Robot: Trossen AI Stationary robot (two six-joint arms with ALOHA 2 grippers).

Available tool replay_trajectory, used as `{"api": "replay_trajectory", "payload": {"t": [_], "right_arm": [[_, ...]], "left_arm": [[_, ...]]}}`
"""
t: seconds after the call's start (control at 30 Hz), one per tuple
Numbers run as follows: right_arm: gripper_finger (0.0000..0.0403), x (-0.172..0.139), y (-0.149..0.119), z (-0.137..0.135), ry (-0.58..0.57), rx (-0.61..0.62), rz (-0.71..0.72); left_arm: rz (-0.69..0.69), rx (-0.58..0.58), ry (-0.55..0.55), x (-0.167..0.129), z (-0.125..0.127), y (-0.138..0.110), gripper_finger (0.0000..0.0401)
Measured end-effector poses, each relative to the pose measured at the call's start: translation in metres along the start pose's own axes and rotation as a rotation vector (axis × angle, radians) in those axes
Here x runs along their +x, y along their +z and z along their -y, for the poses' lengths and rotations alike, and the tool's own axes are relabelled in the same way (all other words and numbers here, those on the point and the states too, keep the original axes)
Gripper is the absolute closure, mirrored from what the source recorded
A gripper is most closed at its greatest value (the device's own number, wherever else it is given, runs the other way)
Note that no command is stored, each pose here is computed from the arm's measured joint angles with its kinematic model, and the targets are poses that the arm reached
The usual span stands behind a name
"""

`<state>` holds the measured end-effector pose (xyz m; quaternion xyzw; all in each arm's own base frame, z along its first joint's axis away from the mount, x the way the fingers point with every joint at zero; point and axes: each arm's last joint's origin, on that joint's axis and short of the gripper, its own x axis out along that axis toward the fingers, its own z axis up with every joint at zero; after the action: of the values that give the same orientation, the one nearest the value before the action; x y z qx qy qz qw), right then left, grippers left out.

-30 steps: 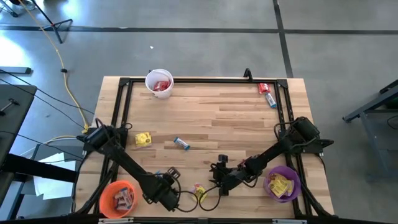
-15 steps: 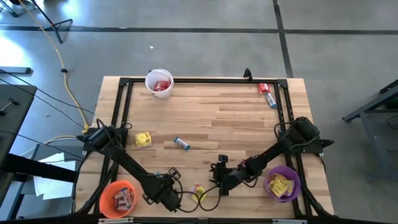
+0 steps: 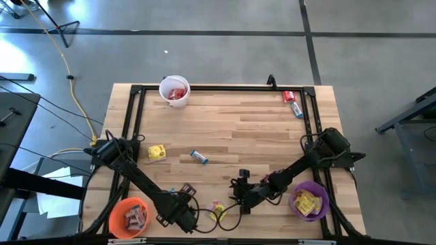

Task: Sort candy
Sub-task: Put the white candy into the orange bucket

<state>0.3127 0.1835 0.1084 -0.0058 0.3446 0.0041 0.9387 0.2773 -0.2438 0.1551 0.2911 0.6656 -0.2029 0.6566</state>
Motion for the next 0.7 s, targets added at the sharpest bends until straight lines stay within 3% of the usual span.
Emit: {"api": "replay_trajectory", "payload": {"t": [0.2, 0.4, 0.53, 0.7], "right_arm": [[0.0206, 0.000, 0.000, 0.000, 0.000, 0.000, 0.000], [0.0206, 0.000, 0.000, 0.000, 0.000, 0.000, 0.000], [0.0206, 0.000, 0.000, 0.000, 0.000, 0.000, 0.000], [0.0206, 0.000, 0.000, 0.000, 0.000, -0.001, 0.000]], "left_arm": [[0.005, 0.060, -0.014, 0.011, 0.003, -0.003, 0.0178], [0.016, 0.050, -0.059, 0.020, 0.002, -0.009, 0.0197], [0.018, 0.070, -0.061, 0.021, 0.003, -0.008, 0.0237], [0.017, 0.115, -0.067, 0.022, 0.004, -0.009, 0.0318]]}}
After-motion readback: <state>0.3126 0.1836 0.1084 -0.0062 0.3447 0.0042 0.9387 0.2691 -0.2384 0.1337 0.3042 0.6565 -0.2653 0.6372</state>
